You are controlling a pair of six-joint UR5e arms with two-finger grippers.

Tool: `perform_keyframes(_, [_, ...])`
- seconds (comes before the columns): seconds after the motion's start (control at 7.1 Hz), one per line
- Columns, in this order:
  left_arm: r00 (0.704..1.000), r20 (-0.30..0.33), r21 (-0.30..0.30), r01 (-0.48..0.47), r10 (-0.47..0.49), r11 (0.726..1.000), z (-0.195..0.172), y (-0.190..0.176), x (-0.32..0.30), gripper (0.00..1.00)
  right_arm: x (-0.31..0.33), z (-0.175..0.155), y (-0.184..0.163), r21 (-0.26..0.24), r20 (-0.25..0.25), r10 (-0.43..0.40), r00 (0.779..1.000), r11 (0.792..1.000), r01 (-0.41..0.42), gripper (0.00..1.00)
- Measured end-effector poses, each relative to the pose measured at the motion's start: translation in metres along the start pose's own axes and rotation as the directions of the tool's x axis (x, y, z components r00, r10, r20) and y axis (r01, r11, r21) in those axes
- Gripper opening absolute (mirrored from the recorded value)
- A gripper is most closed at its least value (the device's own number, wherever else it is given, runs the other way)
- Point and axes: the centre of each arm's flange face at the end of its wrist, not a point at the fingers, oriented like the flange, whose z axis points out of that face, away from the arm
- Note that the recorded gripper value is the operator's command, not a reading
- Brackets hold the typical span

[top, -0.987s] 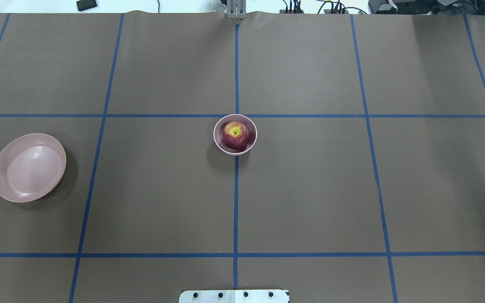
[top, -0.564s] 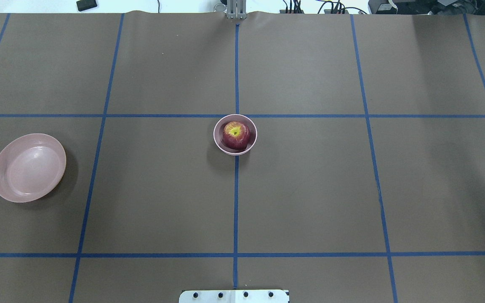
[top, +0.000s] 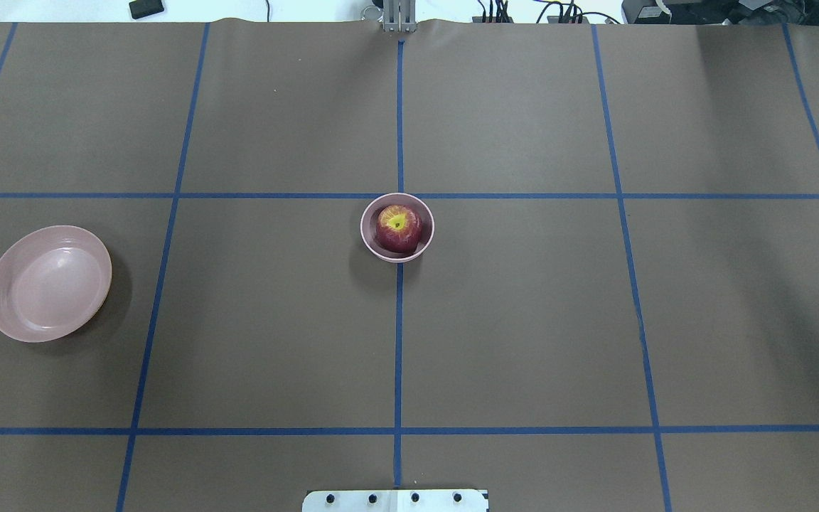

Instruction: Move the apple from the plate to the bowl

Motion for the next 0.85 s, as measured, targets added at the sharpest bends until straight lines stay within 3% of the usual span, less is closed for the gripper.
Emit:
perform_keyframes(0.42, [0.999,0.011,0.015,0.045,-0.046,0.999,-0.011,0.003,-0.040,0.97,0.014,0.000,0.004,-0.032,-0.010,-0.002,1.000,0.999,0.001,1.00])
perform_keyframes(0.85, [0.995,-0.023,-0.022,0.098,-0.099,0.995,-0.013,0.003,-0.054,0.97,0.028,-0.004,0.010,-0.027,-0.008,0.055,0.998,0.998,-0.055,1.00])
